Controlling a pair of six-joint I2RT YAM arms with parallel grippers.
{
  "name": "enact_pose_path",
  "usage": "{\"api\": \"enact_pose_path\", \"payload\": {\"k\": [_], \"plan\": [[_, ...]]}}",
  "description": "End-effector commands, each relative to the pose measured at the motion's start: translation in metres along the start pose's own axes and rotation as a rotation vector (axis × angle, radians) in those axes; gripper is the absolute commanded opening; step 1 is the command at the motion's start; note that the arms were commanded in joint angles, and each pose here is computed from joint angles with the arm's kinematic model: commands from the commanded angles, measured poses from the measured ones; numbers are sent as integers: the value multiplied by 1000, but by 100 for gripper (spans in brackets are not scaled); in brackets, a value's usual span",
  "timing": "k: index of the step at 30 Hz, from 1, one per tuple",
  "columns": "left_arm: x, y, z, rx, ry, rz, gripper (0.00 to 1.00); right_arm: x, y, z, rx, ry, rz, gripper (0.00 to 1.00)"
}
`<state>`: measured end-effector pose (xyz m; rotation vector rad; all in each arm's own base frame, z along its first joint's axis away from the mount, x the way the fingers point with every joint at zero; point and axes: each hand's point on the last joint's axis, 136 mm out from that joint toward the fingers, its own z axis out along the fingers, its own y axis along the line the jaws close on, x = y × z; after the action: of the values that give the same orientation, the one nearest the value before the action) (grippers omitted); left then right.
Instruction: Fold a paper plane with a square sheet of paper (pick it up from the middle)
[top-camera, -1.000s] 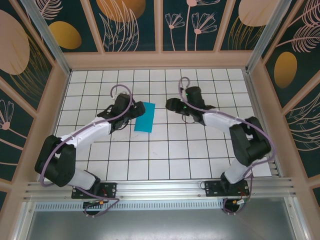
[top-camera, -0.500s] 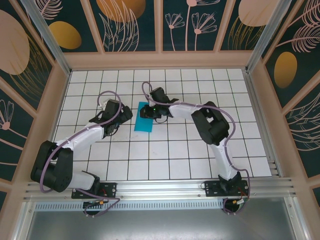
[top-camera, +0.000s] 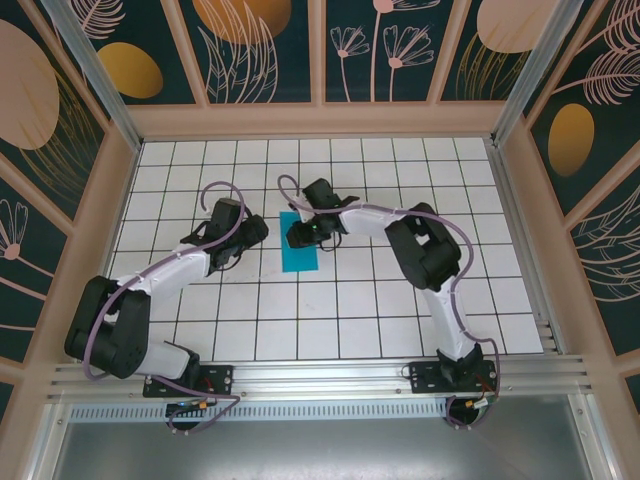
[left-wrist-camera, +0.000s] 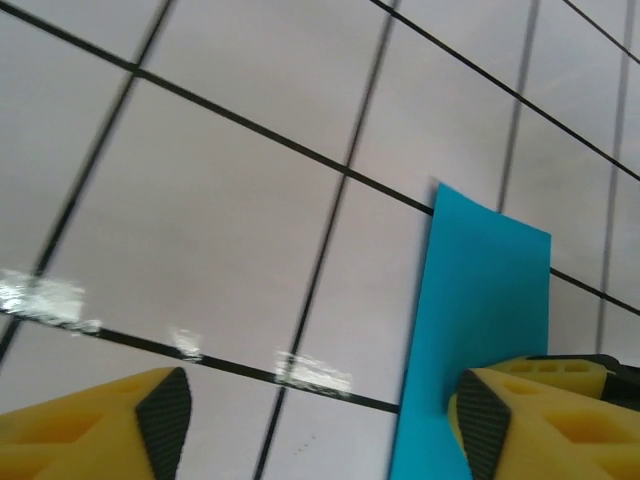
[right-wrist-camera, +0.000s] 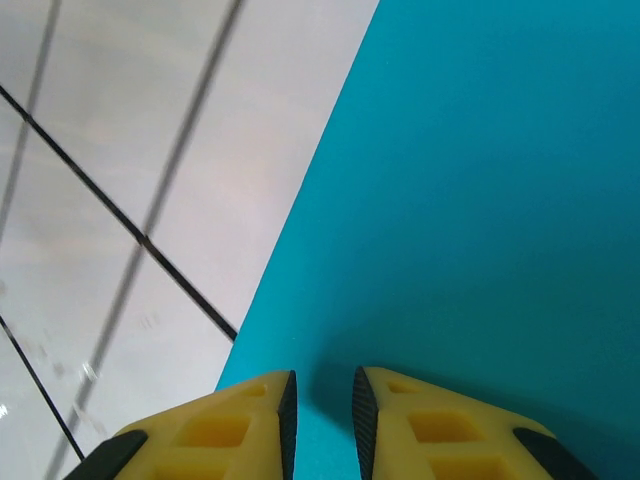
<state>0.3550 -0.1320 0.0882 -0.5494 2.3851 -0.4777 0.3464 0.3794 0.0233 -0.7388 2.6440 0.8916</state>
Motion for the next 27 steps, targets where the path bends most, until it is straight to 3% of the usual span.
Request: {"api": "enact_pose_path", "payload": {"k": [1, 8, 13, 18, 27], "plan": [[5, -29, 4, 159, 45, 40, 66, 39, -23, -22, 27, 109, -11, 27], [27, -79, 4, 454, 165, 41, 47, 2, 0, -76, -45, -121, 144, 38], [45, -106, 5, 565, 227, 31, 36, 13, -17, -112, -13, -265, 377, 51], [63, -122, 23, 557, 281, 58, 28, 36, -25, -127, 2, -327, 534, 57], [75, -115, 69, 440, 328, 63, 25, 57, -23, -118, -69, -298, 630, 59]]}}
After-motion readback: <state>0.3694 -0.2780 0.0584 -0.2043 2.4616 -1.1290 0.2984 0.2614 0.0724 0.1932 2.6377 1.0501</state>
